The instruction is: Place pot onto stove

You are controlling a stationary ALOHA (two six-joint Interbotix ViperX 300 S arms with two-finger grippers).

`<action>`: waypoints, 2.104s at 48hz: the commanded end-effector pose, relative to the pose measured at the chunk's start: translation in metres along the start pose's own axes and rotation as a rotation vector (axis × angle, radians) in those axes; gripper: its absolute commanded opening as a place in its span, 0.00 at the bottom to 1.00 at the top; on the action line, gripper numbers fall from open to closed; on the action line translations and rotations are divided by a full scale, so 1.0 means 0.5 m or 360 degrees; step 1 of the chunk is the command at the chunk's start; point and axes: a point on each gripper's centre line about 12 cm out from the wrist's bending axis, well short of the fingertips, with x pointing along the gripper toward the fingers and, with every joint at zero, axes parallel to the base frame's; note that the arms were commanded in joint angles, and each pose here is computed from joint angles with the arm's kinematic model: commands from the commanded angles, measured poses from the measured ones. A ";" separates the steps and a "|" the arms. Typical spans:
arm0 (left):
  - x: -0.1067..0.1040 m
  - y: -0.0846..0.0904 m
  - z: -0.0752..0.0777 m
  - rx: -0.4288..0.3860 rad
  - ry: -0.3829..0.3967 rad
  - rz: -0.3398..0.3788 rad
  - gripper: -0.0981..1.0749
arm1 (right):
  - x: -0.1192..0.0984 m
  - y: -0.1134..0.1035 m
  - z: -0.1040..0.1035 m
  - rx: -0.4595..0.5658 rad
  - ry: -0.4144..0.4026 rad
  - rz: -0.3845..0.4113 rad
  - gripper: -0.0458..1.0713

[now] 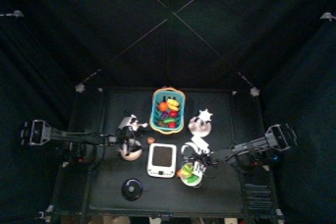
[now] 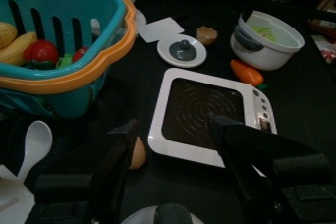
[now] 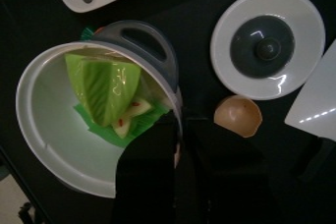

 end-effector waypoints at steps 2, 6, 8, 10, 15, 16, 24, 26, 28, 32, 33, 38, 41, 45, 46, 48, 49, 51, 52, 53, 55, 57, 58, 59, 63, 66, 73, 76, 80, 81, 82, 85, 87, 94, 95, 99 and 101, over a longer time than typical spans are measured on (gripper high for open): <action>0.003 -0.002 0.012 0.0004 -0.0031 -0.0006 0.88 | -0.033 0.002 0.040 0.0049 -0.0104 0.0050 0.44; 0.003 -0.002 0.013 0.0004 -0.0031 -0.0006 0.88 | -0.042 -0.004 0.067 0.0093 -0.0154 0.0058 0.44; 0.003 -0.002 0.013 0.0004 -0.0034 -0.0006 0.88 | -0.045 -0.007 0.082 0.0113 -0.0185 0.0061 0.44; 0.003 -0.002 0.014 0.0002 -0.0034 -0.0005 0.88 | -0.048 -0.010 0.103 0.0138 -0.0224 0.0070 0.44; 0.004 0.002 0.016 -0.0002 -0.0040 0.0006 0.88 | -0.042 -0.014 0.141 0.0183 -0.0290 0.0089 0.44; 0.004 0.002 0.016 -0.0002 -0.0040 0.0006 0.88 | -0.041 -0.014 0.148 0.0189 -0.0302 0.0091 0.44; 0.003 0.008 0.015 -0.0005 -0.0039 0.0022 0.88 | -0.017 -0.024 0.215 0.0255 -0.0351 0.0078 0.44; 0.003 0.008 0.016 -0.0005 -0.0042 0.0024 0.88 | -0.013 -0.024 0.231 0.0266 -0.0361 0.0074 0.44; 0.002 0.009 0.015 -0.0004 -0.0040 0.0026 0.88 | -0.008 -0.025 0.244 0.0275 -0.0366 0.0069 0.44; 0.001 0.009 0.013 -0.0002 -0.0037 0.0025 0.88 | 0.000 -0.027 0.271 0.0297 -0.0381 0.0061 0.44; 0.001 0.009 0.014 -0.0002 -0.0039 0.0025 0.88 | 0.002 -0.028 0.277 0.0302 -0.0384 0.0060 0.44; -0.003 0.008 0.016 0.0001 -0.0049 0.0023 0.88 | 0.013 -0.026 0.297 0.0315 -0.0387 0.0054 0.44; -0.005 0.008 0.017 0.0001 -0.0056 0.0022 0.88 | 0.023 -0.026 0.305 0.0322 -0.0375 0.0045 0.44; -0.009 0.008 0.020 0.0001 -0.0071 0.0023 0.88 | 0.037 -0.023 0.312 0.0324 -0.0341 0.0022 0.44; -0.010 0.008 0.020 0.0002 -0.0071 0.0021 0.88 | 0.040 -0.023 0.313 0.0325 -0.0331 0.0015 0.45; -0.010 0.007 0.023 0.0002 -0.0081 0.0020 0.88 | 0.045 -0.023 0.314 0.0326 -0.0306 -0.0001 0.45; -0.011 0.007 0.022 0.0002 -0.0078 0.0020 0.88 | 0.048 -0.024 0.314 0.0327 -0.0294 -0.0009 0.45; -0.012 0.008 0.022 0.0002 -0.0081 0.0022 0.88 | 0.051 -0.021 0.313 0.0326 -0.0274 -0.0018 0.46; -0.013 0.007 0.023 0.0003 -0.0083 0.0020 0.88 | 0.053 -0.019 0.312 0.0322 -0.0263 -0.0023 0.46; -0.013 0.007 0.022 0.0003 -0.0081 0.0020 0.88 | 0.053 -0.019 0.313 0.0325 -0.0261 -0.0025 0.46; -0.014 0.007 0.023 0.0003 -0.0083 0.0020 0.88 | 0.055 -0.016 0.313 0.0323 -0.0252 -0.0027 0.46; -0.014 0.008 0.021 0.0002 -0.0081 0.0022 0.88 | 0.058 -0.015 0.313 0.0327 -0.0238 -0.0033 0.47; -0.014 0.008 0.021 0.0002 -0.0081 0.0022 0.88 | 0.059 -0.014 0.313 0.0327 -0.0237 -0.0030 0.47; -0.014 0.008 0.020 0.0002 -0.0078 0.0023 0.88 | 0.060 -0.014 0.314 0.0331 -0.0234 -0.0031 0.47; -0.015 0.007 0.019 0.0000 -0.0078 0.0021 0.88 | 0.064 -0.014 0.313 0.0340 -0.0224 -0.0029 0.50; -0.015 0.008 0.018 0.0001 -0.0074 0.0023 0.88 | 0.066 -0.014 0.313 0.0342 -0.0223 -0.0028 0.53; -0.015 0.008 0.018 -0.0001 -0.0074 0.0024 0.88 | 0.067 -0.015 0.313 0.0335 -0.0226 -0.0036 0.61; -0.015 0.008 0.018 -0.0001 -0.0074 0.0024 0.88 | 0.067 -0.015 0.314 0.0332 -0.0227 -0.0038 0.63; -0.015 0.008 0.017 0.0000 -0.0071 0.0022 0.88 | 0.066 -0.015 0.315 0.0326 -0.0231 -0.0040 0.63; -0.015 0.008 0.017 -0.0001 -0.0071 0.0024 0.88 | 0.066 -0.015 0.315 0.0324 -0.0232 -0.0042 0.63; -0.015 0.008 0.017 -0.0001 -0.0071 0.0024 0.88 | 0.063 -0.015 0.315 0.0322 -0.0232 -0.0042 0.63; -0.015 0.009 0.016 -0.0001 -0.0069 0.0025 0.88 | 0.057 -0.016 0.316 0.0311 -0.0242 -0.0045 0.63; -0.015 0.008 0.017 -0.0001 -0.0071 0.0024 0.88 | 0.053 -0.018 0.316 0.0305 -0.0245 -0.0054 0.63; -0.015 0.009 0.015 -0.0001 -0.0062 0.0026 0.88 | 0.046 -0.022 0.316 0.0284 -0.0254 -0.0082 0.63; -0.015 0.009 0.015 -0.0001 -0.0062 0.0026 0.88 | 0.044 -0.022 0.317 0.0280 -0.0259 -0.0084 0.63; -0.015 0.009 0.015 -0.0003 -0.0057 0.0027 0.88 | 0.039 -0.022 0.320 0.0267 -0.0267 -0.0089 0.63; -0.015 0.008 0.013 -0.0005 -0.0050 0.0027 0.88 | 0.033 -0.023 0.319 0.0259 -0.0271 -0.0096 0.63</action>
